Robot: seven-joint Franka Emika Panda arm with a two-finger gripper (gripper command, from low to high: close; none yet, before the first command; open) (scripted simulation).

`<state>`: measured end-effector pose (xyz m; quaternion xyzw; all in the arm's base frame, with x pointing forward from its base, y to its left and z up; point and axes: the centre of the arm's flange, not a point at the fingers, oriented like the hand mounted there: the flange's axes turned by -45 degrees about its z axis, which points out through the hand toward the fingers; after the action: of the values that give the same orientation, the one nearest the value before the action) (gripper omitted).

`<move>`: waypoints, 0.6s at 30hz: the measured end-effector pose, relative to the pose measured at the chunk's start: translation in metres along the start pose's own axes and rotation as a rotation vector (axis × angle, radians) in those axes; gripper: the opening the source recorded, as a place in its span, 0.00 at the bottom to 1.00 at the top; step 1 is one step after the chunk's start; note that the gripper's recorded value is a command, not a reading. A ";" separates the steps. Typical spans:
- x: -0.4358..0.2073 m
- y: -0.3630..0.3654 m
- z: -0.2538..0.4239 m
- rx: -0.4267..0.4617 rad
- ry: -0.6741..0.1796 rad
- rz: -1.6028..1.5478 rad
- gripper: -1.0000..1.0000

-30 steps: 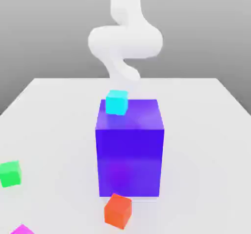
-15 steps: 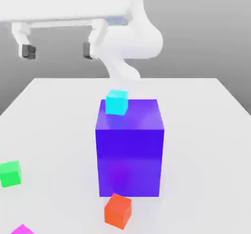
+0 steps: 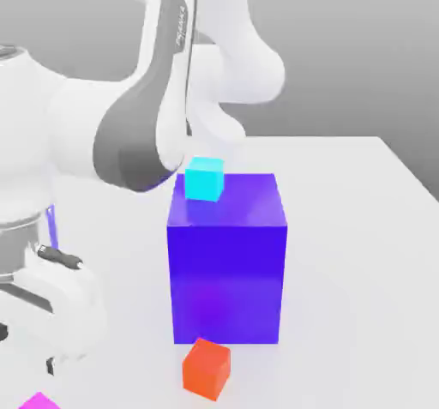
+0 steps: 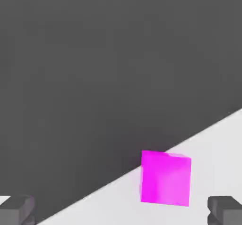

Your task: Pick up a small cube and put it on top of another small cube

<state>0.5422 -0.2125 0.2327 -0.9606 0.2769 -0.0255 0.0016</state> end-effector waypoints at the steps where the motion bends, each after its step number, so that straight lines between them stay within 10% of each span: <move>1: -0.001 0.007 0.018 -0.008 -0.022 0.017 0.50; 5: -0.003 0.017 0.083 -0.018 -0.046 0.035 0.50; 6: -0.004 0.017 0.097 -0.018 -0.047 0.036 0.00; 18: -0.006 0.033 0.039 -0.018 -0.047 0.025 0.00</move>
<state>0.5213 -0.2374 0.1928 -0.9573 0.2891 -0.0002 -0.0002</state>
